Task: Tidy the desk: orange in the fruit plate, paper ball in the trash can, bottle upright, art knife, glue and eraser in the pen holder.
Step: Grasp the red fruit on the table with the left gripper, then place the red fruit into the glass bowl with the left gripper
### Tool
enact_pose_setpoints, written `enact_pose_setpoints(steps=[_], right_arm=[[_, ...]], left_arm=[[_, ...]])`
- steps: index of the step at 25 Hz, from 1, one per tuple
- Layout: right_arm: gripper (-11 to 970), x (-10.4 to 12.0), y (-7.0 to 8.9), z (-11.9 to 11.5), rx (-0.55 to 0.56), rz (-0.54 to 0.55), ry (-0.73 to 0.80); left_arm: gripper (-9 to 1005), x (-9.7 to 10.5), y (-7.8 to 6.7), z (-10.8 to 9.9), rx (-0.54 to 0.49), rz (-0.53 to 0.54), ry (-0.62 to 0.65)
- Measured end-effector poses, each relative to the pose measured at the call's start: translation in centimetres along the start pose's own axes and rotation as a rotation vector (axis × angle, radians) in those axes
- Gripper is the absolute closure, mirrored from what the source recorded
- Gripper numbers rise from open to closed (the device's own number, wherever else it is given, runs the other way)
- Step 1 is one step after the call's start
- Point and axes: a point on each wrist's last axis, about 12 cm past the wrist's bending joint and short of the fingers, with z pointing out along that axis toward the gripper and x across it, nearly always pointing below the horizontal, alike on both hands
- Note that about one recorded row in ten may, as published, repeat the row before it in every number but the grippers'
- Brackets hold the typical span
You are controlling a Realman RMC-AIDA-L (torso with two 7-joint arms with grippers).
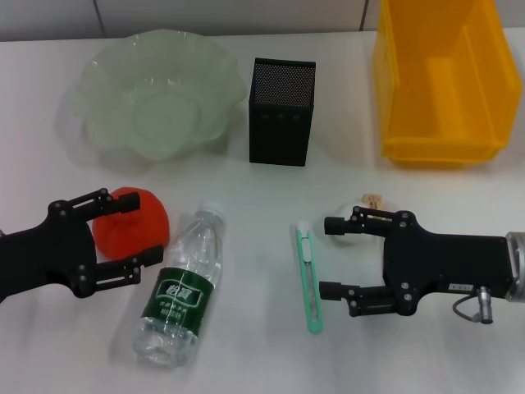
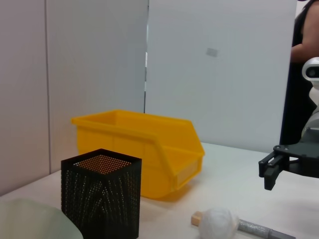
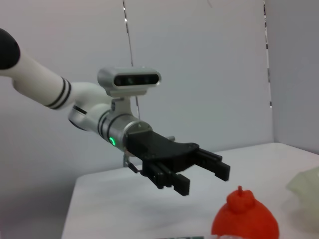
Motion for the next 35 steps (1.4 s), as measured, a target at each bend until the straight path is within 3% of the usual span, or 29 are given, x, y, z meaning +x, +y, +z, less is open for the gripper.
enact_pose_setpoints(steps=[4,9,15,20,22,29,34,35], right_arm=[[133,0.1,-0.1,0.3,0.02,-0.013,-0.014],[133,0.3,0.0,0.3,0.034,-0.013,-0.015],[134,0.4,0.0,0.2,0.036,-0.01,-0.012],[135,0.5,0.0,0.2,0.044,-0.008,-0.009],[135,0.6,0.1,0.1,0.046,-0.005,-0.008],[137,0.7,0.1,0.0,0.055,-0.001,-0.009],[137,0.7,0.1,0.0,0.058,0.0,-0.012],[138,0.7,0.1,0.0,0.061,0.0,-0.014]], left_arm=[[190,-0.1,0.2,-0.3,-0.026,-0.001,-0.014],[193,1.2,1.1,-0.6,-0.197,-0.064,-0.035],[208,2.3,1.4,1.1,-0.205,-0.088,0.032],[239,2.4,1.4,1.4,-0.199,-0.082,0.041],[252,2.9,2.3,1.5,-0.281,-0.087,0.082],[314,3.0,2.7,1.4,-0.31,-0.083,0.089],[361,2.2,2.5,1.2,-0.276,-0.074,0.047],[425,1.7,2.4,0.9,-0.264,-0.066,0.012]])
